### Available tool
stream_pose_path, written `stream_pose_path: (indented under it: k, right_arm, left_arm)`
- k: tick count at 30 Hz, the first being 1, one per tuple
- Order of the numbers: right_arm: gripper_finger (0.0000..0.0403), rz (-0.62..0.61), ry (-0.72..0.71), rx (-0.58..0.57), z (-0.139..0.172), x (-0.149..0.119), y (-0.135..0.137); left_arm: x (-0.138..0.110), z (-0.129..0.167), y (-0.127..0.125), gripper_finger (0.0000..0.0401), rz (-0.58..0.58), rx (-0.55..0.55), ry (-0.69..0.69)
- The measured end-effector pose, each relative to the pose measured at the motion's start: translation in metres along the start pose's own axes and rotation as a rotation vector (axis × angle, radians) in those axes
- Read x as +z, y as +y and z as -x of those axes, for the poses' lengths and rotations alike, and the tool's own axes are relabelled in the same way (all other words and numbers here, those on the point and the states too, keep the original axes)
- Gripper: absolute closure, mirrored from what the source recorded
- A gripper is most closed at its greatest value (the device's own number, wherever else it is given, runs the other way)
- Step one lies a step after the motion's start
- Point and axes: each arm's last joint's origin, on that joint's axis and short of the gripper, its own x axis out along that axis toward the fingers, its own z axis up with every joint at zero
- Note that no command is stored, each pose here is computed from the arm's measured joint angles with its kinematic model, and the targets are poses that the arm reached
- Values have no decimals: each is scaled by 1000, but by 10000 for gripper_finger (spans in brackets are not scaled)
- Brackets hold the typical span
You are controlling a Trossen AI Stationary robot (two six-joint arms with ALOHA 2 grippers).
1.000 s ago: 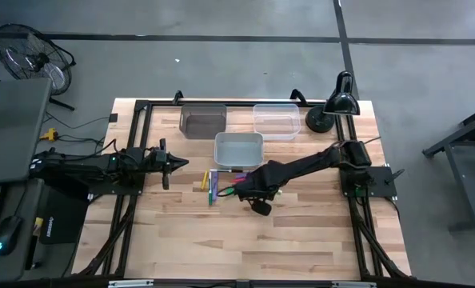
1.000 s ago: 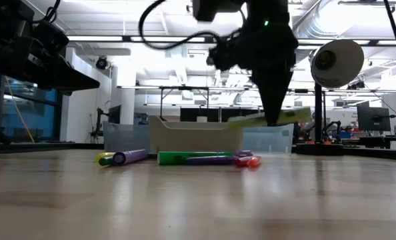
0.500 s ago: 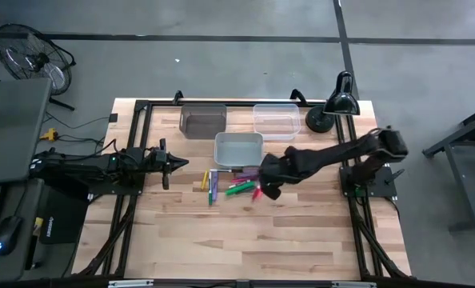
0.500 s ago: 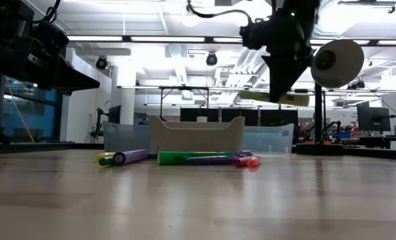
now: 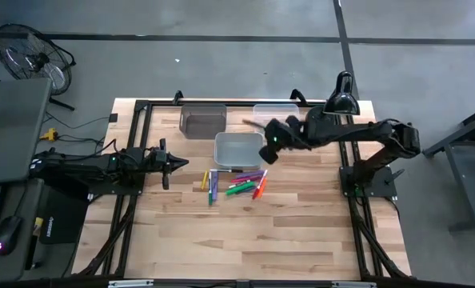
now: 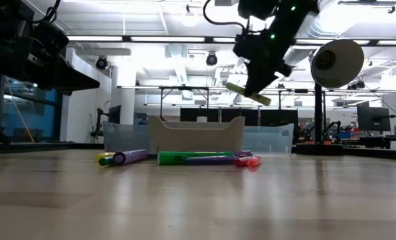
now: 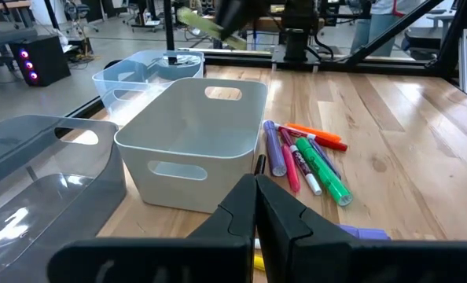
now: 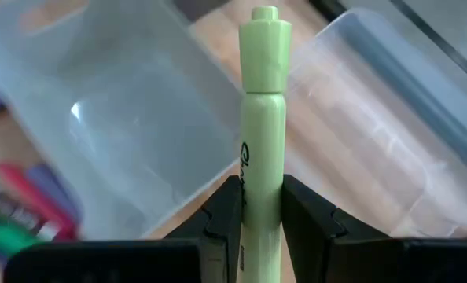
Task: Pick & Place Markers
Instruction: Put the light green highlighter into the transparent bin
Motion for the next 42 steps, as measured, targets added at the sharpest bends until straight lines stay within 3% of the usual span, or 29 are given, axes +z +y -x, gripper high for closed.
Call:
stream_pose_path:
  k: [13,21,42]
  right_arm:
    - [336,232,-90,-66,-19,30,-55]
    - [336,366,-58,-96,-38,34,-78]
    - [336,639,117,-186,-87,21,-82]
  left_arm:
    - [0,0,0,400,0,0,0]
    - [0,0,0,400,0,0,0]
    - [0,0,0,400,0,-8,2]
